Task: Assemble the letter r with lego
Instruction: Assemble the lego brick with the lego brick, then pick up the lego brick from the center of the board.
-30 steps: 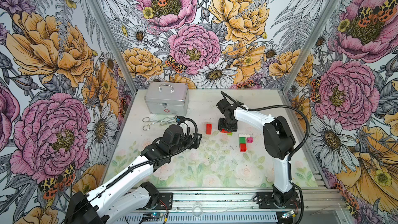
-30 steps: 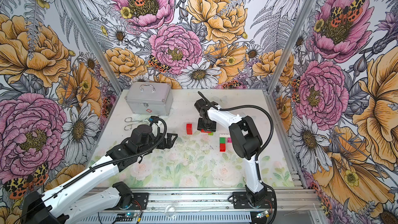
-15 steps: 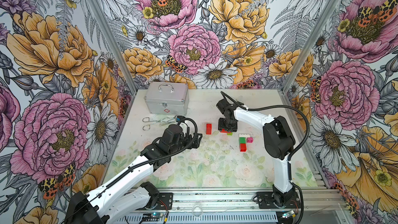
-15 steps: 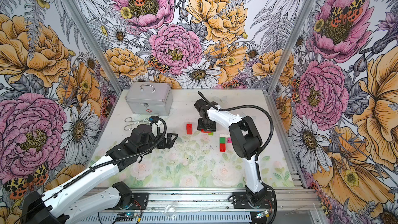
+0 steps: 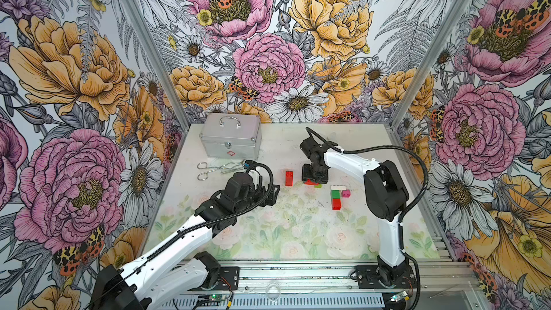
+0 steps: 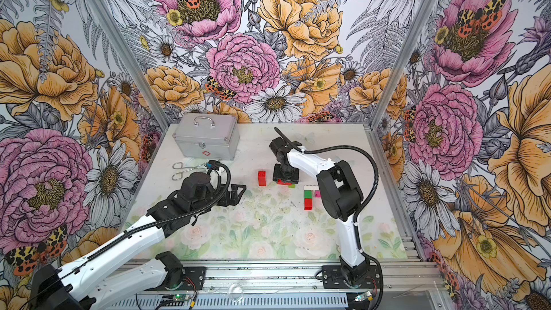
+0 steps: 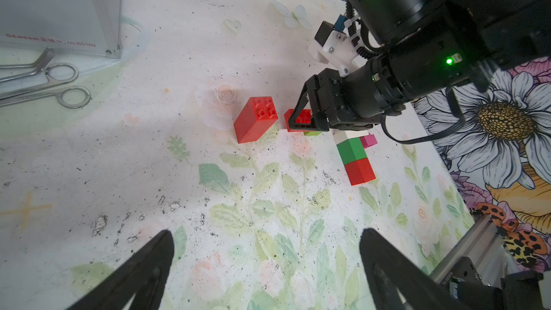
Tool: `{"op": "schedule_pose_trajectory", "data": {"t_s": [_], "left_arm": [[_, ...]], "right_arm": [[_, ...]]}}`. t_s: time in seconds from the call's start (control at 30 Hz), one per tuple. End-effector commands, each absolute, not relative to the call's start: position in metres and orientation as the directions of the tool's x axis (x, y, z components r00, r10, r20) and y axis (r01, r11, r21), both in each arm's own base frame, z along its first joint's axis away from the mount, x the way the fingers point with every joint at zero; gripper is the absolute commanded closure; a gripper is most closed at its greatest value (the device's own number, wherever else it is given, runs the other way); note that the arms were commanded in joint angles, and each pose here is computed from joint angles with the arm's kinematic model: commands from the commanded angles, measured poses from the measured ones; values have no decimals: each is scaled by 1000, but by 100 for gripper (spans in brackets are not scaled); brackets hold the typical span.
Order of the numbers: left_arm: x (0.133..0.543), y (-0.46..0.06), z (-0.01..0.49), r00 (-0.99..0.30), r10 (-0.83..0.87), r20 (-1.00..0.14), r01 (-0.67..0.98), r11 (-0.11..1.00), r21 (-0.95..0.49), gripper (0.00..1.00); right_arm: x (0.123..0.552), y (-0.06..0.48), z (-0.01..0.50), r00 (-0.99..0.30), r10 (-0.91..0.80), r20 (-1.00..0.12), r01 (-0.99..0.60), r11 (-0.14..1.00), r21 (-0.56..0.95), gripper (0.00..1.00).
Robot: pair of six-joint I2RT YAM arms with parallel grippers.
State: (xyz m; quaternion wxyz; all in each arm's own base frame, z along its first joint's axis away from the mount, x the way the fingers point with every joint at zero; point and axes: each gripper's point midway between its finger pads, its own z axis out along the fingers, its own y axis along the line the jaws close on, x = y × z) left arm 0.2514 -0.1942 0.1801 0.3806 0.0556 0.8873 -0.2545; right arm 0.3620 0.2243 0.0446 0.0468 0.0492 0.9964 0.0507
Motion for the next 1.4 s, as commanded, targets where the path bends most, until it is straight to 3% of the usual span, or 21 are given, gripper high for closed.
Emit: {"op": "schedule_pose_trajectory", "data": {"t_s": [0.0, 1.1, 1.37], "left_arm": [[251, -195, 178, -707, -89, -702, 302, 859, -413, 1], [256, -197, 153, -747, -85, -660, 275, 864, -423, 1], [255, -194, 161, -734, -101, -672, 276, 860, -430, 1]], "right_arm": [[315, 201, -13, -986, 101, 132, 101, 995, -7, 64], [285, 183, -75, -956, 126, 266, 105, 990, -91, 70], [310, 191, -14, -988, 89, 124, 82, 995, -63, 70]]}}
